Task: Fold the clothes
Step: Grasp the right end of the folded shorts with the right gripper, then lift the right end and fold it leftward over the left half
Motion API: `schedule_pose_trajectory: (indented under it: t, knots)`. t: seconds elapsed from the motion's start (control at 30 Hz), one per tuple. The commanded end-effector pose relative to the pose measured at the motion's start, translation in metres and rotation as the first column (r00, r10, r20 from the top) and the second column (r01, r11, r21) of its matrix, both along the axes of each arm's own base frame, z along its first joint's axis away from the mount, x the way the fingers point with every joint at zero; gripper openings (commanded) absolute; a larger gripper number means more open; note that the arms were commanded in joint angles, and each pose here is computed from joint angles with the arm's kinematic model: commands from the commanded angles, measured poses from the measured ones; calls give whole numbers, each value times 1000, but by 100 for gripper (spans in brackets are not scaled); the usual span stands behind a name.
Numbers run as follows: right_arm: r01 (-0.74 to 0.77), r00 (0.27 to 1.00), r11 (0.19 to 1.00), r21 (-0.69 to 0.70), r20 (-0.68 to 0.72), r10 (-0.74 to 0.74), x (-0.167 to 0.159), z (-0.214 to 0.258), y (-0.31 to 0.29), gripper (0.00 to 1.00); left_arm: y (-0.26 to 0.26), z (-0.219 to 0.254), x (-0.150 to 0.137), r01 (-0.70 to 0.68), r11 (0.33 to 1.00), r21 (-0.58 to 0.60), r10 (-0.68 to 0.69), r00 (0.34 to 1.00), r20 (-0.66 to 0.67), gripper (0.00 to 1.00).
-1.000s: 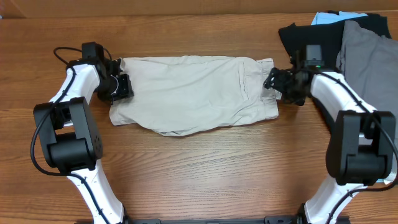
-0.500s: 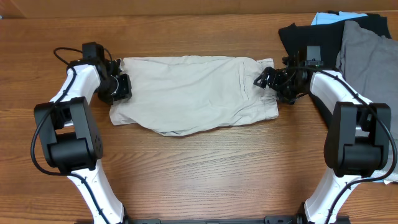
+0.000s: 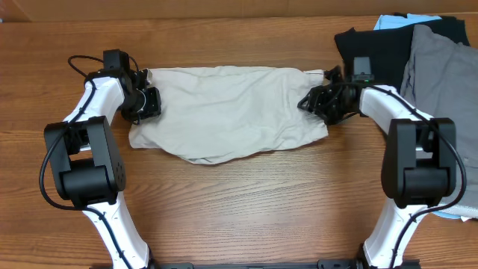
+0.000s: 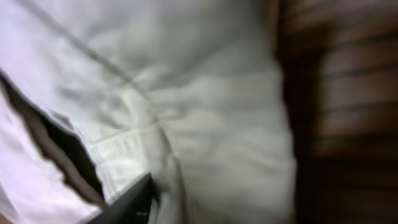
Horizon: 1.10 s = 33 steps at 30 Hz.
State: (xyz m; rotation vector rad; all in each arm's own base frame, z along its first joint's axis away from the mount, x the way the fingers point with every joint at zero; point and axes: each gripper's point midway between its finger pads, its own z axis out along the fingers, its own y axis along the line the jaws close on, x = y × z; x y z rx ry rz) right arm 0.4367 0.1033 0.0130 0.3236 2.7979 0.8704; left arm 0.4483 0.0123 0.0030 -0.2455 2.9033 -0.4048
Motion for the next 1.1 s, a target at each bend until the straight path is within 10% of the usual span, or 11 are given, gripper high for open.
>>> schedule_pose_trajectory:
  t: [0.0, 0.07, 0.53, 1.07]
  knots:
    - [-35, 999, 999, 29, -25, 35, -8, -8, 19, 18, -6, -18, -10, -10, 1000, -9, 9, 998, -55, 4]
    - [-21, 999, 999, 30, -26, 22, -7, -7, 15, 4, -6, -18, -11, -13, 1000, -10, 13, 998, -59, 4]
    - [103, 991, 991, 86, 72, -110, -16, 72, -88, 4, -56, -3, -26, -7, 965, -263, -25, 993, -118, 4]
    - [-84, 972, 994, 70, 226, 66, -16, 169, 15, 4, -115, -6, -23, 87, 972, -220, -110, 989, -95, 4]
